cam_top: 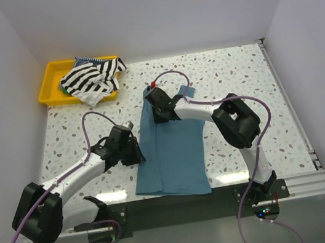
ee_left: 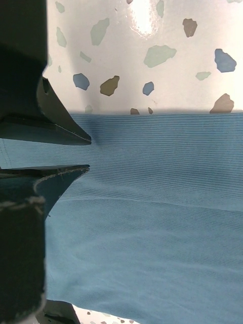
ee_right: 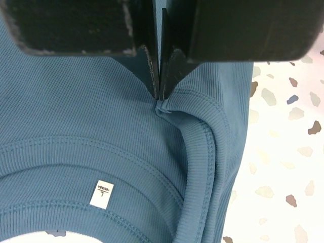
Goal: Fold and stack the tank tops
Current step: Fold the tank top
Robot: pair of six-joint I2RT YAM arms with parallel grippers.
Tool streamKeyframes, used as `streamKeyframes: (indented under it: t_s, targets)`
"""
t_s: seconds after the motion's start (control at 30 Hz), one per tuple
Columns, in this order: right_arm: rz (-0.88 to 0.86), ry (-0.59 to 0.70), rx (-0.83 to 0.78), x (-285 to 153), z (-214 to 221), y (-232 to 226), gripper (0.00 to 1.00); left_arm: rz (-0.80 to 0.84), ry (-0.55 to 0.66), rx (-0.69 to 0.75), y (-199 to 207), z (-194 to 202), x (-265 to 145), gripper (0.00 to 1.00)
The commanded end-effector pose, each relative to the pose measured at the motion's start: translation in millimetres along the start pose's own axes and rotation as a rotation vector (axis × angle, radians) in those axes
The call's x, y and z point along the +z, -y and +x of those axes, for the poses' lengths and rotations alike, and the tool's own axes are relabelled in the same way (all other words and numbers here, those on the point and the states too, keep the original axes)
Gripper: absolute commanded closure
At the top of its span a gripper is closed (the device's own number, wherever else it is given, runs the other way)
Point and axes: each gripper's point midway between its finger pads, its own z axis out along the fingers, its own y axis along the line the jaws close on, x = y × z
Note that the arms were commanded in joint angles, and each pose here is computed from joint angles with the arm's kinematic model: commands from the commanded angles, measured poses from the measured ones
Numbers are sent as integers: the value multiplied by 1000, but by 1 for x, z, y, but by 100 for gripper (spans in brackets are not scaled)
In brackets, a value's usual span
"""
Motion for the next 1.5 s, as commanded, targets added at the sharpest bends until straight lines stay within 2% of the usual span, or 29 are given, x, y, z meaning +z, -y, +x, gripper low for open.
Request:
streamKeyframes:
  t_s: [0.0,0.03,0.13,0.17,0.43,0.67,0.93,1.03,1.17,1.2,1.4,1.47]
  targets:
    - [12,49,-1,-13,-18,-5,95,37,20,24,5,-4,2,73]
    - [15,48,-1,-13,-18,-5,86,38,16,26,5,-3,3,73]
    - [2,50,4,-10,-16,-7,71,44,13,29,5,-2,3,73]
    - [1,48,7,-9,-15,-6,70,47,12,29,6,-2,3,73]
    - [-38,86,20,-17,-24,-17,71,51,11,33,6,-1,4,74]
    - [-24,62,10,-5,-20,-19,72,51,8,37,5,-1,6,74]
    - [-9,53,7,3,-16,-17,85,45,0,40,4,1,7,74]
    - [-2,37,-1,4,-14,-16,71,49,0,42,4,2,7,74]
    - [0,40,-1,6,-12,-15,69,47,-3,40,3,3,8,74]
    - [1,41,-1,6,-13,-15,69,49,-2,42,3,3,8,74]
    - [4,42,5,6,-13,-14,93,45,-5,41,2,3,8,74]
    - [1,46,5,4,-15,-16,96,47,-3,43,3,3,8,74]
